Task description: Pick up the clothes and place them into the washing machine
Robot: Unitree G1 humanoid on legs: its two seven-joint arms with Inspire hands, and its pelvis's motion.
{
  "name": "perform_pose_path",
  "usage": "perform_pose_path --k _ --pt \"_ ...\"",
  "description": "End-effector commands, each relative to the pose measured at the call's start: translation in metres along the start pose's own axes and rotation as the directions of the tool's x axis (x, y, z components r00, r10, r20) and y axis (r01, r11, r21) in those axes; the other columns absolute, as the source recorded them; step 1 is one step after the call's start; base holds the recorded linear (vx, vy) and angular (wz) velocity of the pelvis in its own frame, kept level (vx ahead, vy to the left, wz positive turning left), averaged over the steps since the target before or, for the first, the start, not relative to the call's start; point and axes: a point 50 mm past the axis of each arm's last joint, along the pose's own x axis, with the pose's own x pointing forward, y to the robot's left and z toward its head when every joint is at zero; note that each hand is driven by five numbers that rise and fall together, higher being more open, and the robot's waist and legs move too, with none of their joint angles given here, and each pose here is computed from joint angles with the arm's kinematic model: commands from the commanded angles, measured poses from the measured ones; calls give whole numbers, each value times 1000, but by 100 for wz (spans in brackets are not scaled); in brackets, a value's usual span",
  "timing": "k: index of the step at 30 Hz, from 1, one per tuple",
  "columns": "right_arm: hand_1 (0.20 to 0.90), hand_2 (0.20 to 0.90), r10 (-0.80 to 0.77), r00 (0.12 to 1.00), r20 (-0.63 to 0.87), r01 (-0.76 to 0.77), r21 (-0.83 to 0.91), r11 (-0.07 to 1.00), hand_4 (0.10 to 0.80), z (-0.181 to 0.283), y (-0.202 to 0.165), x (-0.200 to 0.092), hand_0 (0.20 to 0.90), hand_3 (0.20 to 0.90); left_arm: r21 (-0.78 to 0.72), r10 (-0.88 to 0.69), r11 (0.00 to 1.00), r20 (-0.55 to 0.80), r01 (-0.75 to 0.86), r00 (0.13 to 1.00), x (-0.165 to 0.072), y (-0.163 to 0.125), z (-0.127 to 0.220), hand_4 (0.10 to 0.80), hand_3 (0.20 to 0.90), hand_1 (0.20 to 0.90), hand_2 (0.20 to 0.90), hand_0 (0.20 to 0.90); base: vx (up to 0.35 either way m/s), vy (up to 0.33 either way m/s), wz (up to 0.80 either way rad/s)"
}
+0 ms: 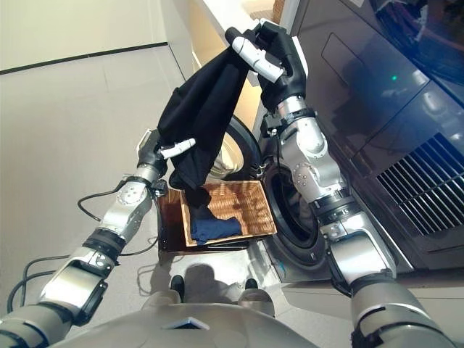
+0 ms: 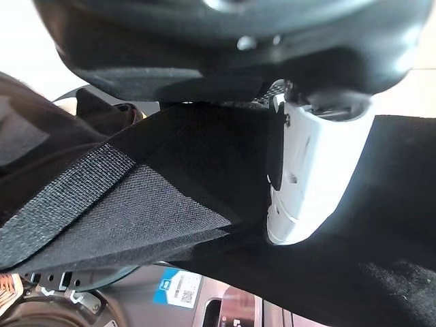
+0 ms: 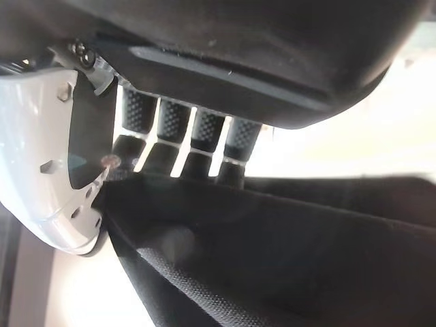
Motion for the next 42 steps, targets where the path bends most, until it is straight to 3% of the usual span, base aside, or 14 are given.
perform_pose_path --k 1,12,25,42 --pt "200 200 -59 954 293 44 59 997 300 53 -10 6 200 200 19 13 1000 291 -20 957 24 2 71 300 200 200 200 200 0 0 0" --pt "200 200 -161 968 191 145 95 985 300 16 -25 -15 200 200 -10 58 998 396 -60 917 22 10 97 300 200 200 200 200 0 0 0" --pt "200 200 -307 952 6 306 60 950 300 -38 -43 -46 200 200 -20 14 1000 504 -5 863 15 -1 121 300 200 200 200 200 0 0 0" --pt "200 200 -287 929 -233 304 41 952 300 -97 -22 -58 200 200 -53 -6 998 577 45 817 7 -10 138 300 200 200 200 200 0 0 0"
